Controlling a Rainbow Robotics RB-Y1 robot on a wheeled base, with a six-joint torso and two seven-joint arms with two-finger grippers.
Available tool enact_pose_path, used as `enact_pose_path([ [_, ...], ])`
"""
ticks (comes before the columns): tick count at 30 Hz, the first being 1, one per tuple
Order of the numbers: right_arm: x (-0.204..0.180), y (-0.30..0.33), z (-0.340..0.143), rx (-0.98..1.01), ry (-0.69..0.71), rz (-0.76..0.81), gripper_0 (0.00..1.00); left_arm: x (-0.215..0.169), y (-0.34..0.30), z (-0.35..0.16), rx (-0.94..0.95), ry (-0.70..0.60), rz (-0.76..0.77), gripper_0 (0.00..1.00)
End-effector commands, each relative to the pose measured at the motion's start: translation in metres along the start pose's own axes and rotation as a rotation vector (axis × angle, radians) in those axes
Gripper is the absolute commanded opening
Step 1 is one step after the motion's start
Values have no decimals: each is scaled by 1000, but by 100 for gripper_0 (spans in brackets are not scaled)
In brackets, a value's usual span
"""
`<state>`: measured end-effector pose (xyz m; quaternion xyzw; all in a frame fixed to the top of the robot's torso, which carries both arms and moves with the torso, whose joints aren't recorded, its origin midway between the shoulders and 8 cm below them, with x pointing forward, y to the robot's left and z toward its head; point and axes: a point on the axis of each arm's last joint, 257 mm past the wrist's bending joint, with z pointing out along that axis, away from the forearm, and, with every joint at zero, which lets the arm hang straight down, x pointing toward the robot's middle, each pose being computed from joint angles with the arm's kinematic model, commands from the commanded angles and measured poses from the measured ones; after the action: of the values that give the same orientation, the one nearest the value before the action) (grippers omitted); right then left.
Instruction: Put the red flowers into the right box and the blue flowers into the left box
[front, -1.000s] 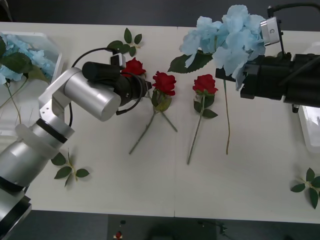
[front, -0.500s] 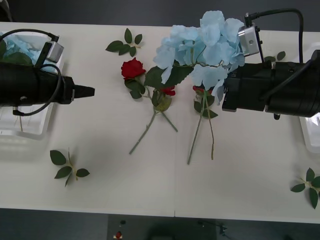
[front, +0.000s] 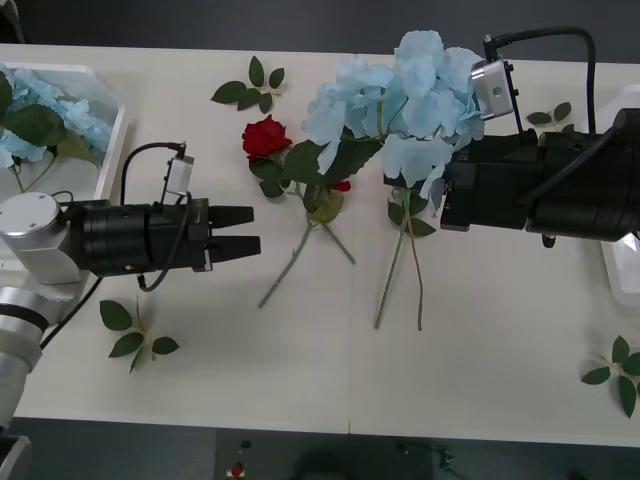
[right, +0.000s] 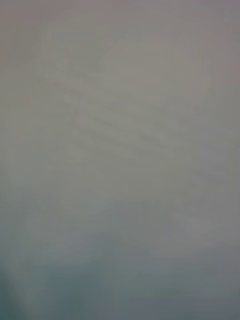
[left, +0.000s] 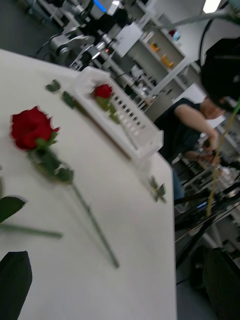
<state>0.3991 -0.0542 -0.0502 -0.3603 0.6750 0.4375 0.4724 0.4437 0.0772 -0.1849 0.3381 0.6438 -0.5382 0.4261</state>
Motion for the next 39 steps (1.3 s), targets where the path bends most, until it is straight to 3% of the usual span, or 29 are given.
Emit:
enact_pose_path([
  [1,-14,17,2,-35,-20,-12,0,-34,-46,47,178,-134,-48,100],
  [7,-15,18,2,-39,-22,-9,0,-38,-88,87,332,-248,-194,100],
  [16,-17,21,2,-50,-29,9,0,-29,-113,121,395,-257,-298,100],
  [31,-17,25,2,-58,-31,11,0,-26,-148,181,364,-217,-289,100],
  [32,-17,25,2,-58,-31,11,0,-26,-150,183,361,-215,-288,97],
  [33,-17,26,3,-60,-31,11,0,-26,-152,187,356,-213,-287,82],
  [36,-18,25,2,-58,-30,9,0,-23,-151,196,335,-210,-295,8],
  [37,-17,26,3,-60,-31,11,0,-23,-151,197,331,-209,-295,1],
  [39,-17,25,2,-58,-31,11,0,-20,-148,200,315,-208,-302,0],
])
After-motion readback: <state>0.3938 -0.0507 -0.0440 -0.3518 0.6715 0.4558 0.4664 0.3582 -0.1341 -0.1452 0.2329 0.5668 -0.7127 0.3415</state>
